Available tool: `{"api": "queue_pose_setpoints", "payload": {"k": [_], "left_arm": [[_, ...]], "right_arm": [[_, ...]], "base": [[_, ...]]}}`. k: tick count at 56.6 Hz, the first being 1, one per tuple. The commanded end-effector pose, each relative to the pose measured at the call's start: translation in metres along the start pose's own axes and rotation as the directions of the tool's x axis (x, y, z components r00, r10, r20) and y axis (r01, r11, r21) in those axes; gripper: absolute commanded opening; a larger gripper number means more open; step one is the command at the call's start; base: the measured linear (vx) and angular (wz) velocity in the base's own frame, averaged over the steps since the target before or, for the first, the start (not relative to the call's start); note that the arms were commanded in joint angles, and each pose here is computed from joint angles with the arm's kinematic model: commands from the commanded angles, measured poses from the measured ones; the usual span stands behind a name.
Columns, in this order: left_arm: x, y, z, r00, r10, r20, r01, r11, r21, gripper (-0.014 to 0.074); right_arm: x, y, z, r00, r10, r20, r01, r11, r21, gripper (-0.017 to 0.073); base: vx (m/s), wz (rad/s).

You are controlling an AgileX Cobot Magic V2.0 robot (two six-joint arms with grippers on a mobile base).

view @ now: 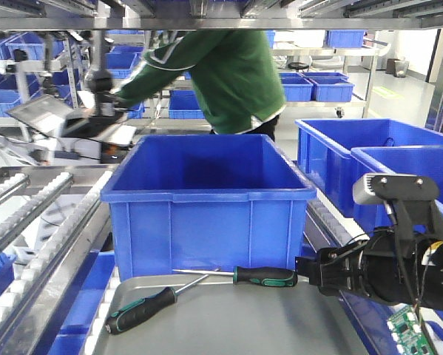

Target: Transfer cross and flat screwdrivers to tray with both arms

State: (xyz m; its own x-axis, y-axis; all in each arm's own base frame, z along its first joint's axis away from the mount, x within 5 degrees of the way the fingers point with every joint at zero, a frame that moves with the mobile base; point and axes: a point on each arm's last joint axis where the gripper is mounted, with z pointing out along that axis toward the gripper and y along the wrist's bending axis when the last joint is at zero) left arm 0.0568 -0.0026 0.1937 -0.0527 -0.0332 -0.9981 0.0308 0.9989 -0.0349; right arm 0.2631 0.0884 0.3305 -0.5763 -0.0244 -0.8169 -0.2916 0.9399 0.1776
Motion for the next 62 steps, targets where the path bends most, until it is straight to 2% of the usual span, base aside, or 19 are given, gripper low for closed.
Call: {"api": "queue_pose_setpoints", "payload": {"k": [1, 42, 48, 54, 62], "left_arm": [[-0.001, 0.002, 0.000, 0.994, -0.036, 0.106, 0.038, 0.999, -0.015, -0.0008], [-0.003, 0.002, -0.001, 0.992, -0.038, 0.123, 0.040, 0.999, -0.017, -0.0008], [-0.003, 0.002, -0.001, 0.992, -0.038, 0.122, 0.040, 0.999, -0.017, -0.0008], [-0.003, 0.002, -0.001, 0.992, -0.038, 0.121, 0.040, 0.999, -0.017, -0.0008], [-0.003, 0.002, -0.001, 0.992, -0.038, 0.120, 0.040, 0.999, -0.017, -0.0008]], "right_arm": [[-0.018, 0.002, -0.014, 0.993, -0.012, 0.121, 0.012, 1.000, 0.002, 0.0592], [-0.018, 0.002, -0.013, 0.992, -0.014, 0.122, 0.013, 1.000, 0.004, 0.0592], [-0.019, 0.001, -0.016, 0.990, -0.052, 0.130, 0.051, 0.999, 0.016, 0.0585], [-0.014, 0.000, -0.028, 0.987, -0.125, 0.104, 0.121, 0.992, 0.045, 0.0582], [0.004, 0.000, -0.057, 0.978, -0.141, 0.156, 0.134, 0.989, 0.056, 0.0582]], "base": [[0.00, 0.00], [0.00, 0.00], [0.00, 0.00], [0.00, 0.00], [0.00, 0.00]]}}
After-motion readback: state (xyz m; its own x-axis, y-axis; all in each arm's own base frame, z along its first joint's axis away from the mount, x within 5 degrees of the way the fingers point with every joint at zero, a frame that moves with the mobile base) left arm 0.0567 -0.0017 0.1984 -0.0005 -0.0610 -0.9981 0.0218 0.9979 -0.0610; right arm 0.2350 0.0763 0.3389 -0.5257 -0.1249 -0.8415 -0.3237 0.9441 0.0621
